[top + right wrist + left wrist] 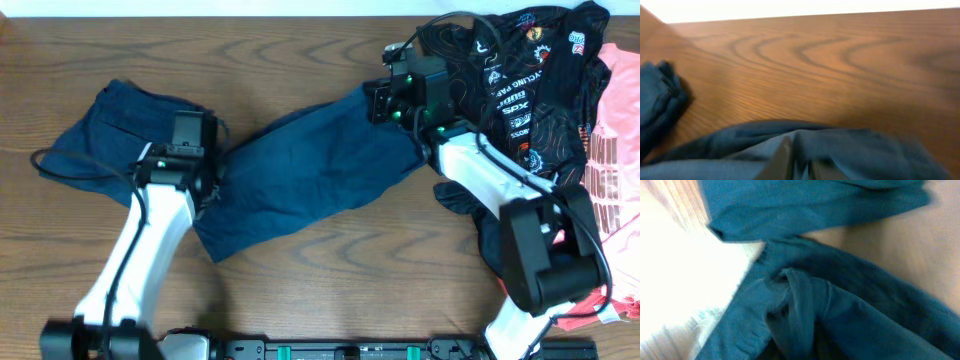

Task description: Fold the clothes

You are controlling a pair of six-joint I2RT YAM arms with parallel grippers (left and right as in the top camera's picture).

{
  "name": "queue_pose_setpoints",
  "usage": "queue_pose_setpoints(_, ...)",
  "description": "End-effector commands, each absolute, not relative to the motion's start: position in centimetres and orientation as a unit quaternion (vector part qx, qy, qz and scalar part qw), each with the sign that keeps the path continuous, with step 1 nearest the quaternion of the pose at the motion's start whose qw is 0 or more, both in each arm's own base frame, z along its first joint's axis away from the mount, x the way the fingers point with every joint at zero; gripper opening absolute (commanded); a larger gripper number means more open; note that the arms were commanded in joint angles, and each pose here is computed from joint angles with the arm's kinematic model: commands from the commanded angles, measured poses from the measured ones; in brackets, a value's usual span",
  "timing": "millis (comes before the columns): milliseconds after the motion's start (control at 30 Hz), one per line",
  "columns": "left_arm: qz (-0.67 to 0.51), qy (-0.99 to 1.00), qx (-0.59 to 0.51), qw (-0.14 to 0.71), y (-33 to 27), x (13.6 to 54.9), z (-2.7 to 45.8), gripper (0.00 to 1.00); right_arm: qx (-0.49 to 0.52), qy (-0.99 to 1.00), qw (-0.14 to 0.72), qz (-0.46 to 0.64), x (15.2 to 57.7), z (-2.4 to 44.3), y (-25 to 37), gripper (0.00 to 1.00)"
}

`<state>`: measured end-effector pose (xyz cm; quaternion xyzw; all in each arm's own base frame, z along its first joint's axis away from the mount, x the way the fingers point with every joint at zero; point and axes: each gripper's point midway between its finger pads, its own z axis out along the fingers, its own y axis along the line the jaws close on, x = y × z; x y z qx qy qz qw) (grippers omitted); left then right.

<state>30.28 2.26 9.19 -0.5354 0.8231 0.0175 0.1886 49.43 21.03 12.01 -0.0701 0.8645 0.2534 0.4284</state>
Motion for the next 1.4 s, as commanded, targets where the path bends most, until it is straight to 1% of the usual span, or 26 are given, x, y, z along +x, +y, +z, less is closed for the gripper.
queue_pose_setpoints(0,0.029,0.821,-0.55,0.149,3.8,29.8,7.1,0.37,-0.05,0.872,0.426,0.235,50.4,10.7,20.1,0.73)
queue_pose_setpoints(33,0.023,0.825,-0.547,0.138,3.8,29.7,6.6,0.51,-0.05,0.875,0.42,0.234,50.3,10.4,20.1,0.99)
queue_pose_setpoints(100,0.011,0.837,-0.533,0.123,3.8,29.7,6.3,0.71,-0.053,0.881,0.41,0.232,49.9,10.2,19.9,0.99)
queue_pose_setpoints(167,0.003,0.85,-0.513,0.117,4.1,29.5,6.5,0.83,-0.061,0.883,0.403,0.232,49.4,10.3,20.0,0.99)
queue_pose_setpoints(233,-0.002,0.855,-0.509,0.1,4.3,28.5,6.8,0.86,-0.069,0.887,0.393,0.234,48.8,10.5,20.1,0.99)
queue_pose_setpoints(267,-0.005,0.854,-0.513,0.086,4.2,27.8,6.9,0.9,-0.07,0.89,0.386,0.235,48.4,10.4,20.1,0.99)
queue_pose_setpoints(367,-0.012,0.855,-0.516,0.045,3.6,26.0,6.7,1.0,-0.069,0.904,0.353,0.23,47.1,9.5,19.8,0.99)
queue_pose_setpoints(400,-0.011,0.856,-0.515,0.037,3.5,25.7,6.4,0.98,-0.067,0.911,0.339,0.227,46.6,8.9,19.6,0.99)
queue_pose_setpoints(533,-0.035,0.879,-0.474,0.042,2.7,26.1,5.2,0.98,-0.058,0.93,0.297,0.208,45.1,7.2,18.8,0.99)
queue_pose_setpoints(633,-0.043,0.884,-0.465,0.032,2.3,25.5,3.9,0.98,-0.047,0.941,0.28,0.181,44.4,6.7,17.6,0.99)
queue_pose_setpoints(767,-0.04,0.884,-0.466,0.017,2.0,24.4,2.3,0.98,-0.036,0.949,0.275,0.149,43.7,7.3,16.2,0.99)
queue_pose_setpoints(867,-0.069,0.884,-0.461,0.028,1.3,24.9,1.3,0.98,-0.044,0.947,0.282,0.147,43.4,8.4,16.0,0.99)
queue_pose_setpoints(900,-0.087,0.887,-0.452,0.034,0.8,25.4,1.1,1.0,-0.045,0.946,0.285,0.147,43.3,8.9,16.0,0.99)
queue_pose_setpoints(933,-0.103,0.889,-0.445,0.04,0.4,25.7,0.8,0.98,-0.046,0.945,0.289,0.149,43.3,9.4,16.0,0.99)
queue_pose_setpoints(967,-0.112,0.889,-0.442,0.044,0.2,26.0,0.7,0.95,-0.046,0.943,0.292,0.15,43.2,9.9,15.9,0.99)
queue_pose_setpoints(1000,-0.121,0.888,-0.441,0.046,-0.1,26.1,0.5,0.87,-0.047,0.942,0.296,0.15,43.2,10.3,15.9,0.99)
queue_pose_setpoints(1033,-0.127,0.888,-0.439,0.046,-0.3,26.2,0.3,0.73,-0.055,0.94,0.3,0.154,43.0,10.8,16.1,0.99)
queue_pose_setpoints(1067,-0.13,0.888,-0.438,0.046,-0.3,26.3,0.3,0.62,-0.07,0.936,0.303,0.162,42.8,11.4,16.5,0.99)
queue_pose_setpoints(1100,-0.13,0.892,-0.43,0.05,-0.3,26.4,0.3,0.39,-0.094,0.931,0.305,0.179,42.4,12.1,17.3,0.99)
queue_pose_setpoints(1133,-0.13,0.895,-0.423,0.053,-0.3,26.5,0.3,0.25,-0.101,0.929,0.305,0.184,42.3,12.3,17.5,0.99)
queue_pose_setpoints(1167,-0.131,0.898,-0.417,0.056,-0.3,26.7,0.3,0.21,-0.11,0.926,0.305,0.194,42.0,12.6,17.9,0.99)
queue_pose_setpoints(1200,-0.13,0.902,-0.408,0.058,-0.3,26.7,0.3,0.1,-0.113,0.924,0.304,0.202,41.9,12.7,18.3,0.99)
queue_pose_setpoints(1233,-0.13,0.905,-0.4,0.06,-0.3,26.8,0.4,0.06,-0.116,0.923,0.302,0.207,41.8,12.7,18.5,0.99)
queue_pose_setpoints(1367,-0.127,0.92,-0.365,0.063,-0.2,26.9,1.5,0.06,-0.125,0.923,0.291,0.217,41.1,12.5,19.3,0.99)
